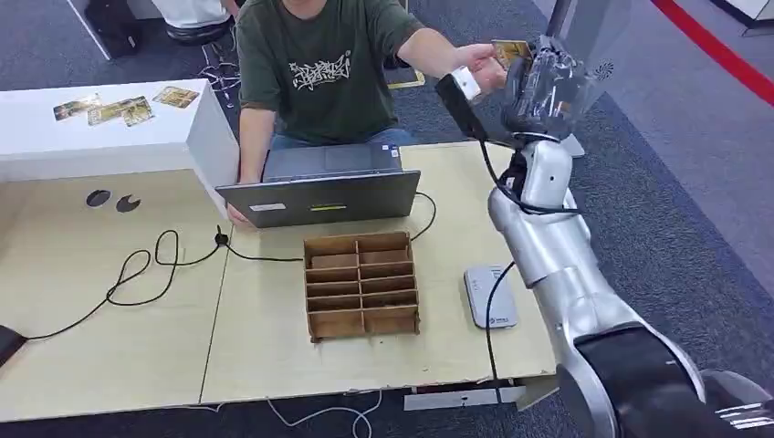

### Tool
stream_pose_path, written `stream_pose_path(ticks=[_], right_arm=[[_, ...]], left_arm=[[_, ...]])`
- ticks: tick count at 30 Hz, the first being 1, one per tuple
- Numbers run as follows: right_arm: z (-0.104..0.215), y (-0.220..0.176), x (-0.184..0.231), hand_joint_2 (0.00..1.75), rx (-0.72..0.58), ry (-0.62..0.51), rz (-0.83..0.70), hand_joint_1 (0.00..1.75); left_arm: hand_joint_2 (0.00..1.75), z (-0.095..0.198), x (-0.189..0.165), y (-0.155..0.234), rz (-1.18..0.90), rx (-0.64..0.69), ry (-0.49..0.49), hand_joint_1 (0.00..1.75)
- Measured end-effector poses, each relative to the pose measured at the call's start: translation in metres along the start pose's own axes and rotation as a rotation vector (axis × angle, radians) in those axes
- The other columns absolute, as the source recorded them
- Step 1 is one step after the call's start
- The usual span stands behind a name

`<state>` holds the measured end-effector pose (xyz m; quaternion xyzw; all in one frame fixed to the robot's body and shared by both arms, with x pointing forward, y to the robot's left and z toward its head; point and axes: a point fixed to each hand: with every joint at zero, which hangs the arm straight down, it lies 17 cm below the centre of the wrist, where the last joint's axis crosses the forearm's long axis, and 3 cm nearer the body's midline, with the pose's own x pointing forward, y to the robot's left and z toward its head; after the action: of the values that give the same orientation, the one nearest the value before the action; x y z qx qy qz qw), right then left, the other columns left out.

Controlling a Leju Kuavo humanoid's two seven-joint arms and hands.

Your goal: Pass the card to the sensor for recognition and then transmit it.

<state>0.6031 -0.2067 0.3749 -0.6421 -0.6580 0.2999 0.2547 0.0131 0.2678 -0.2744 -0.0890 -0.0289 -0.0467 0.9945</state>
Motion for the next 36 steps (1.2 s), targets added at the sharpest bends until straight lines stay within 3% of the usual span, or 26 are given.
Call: stream_pose_path(ticks=[9, 36], right_arm=[[-0.017, 0.022, 0.011, 1.75, 0.084, -0.029, 0.086, 1.75], [0.006, 0.060, 0.009, 1.75, 0.206, -0.044, 0.147, 1.75]], left_arm=[[0.00, 0.001, 0.003, 0.005, -0.052, -0.001, 0.005, 0.00], [0.00, 0.002, 0.000, 0.009, -0.086, -0.001, 0.015, 0.00]])
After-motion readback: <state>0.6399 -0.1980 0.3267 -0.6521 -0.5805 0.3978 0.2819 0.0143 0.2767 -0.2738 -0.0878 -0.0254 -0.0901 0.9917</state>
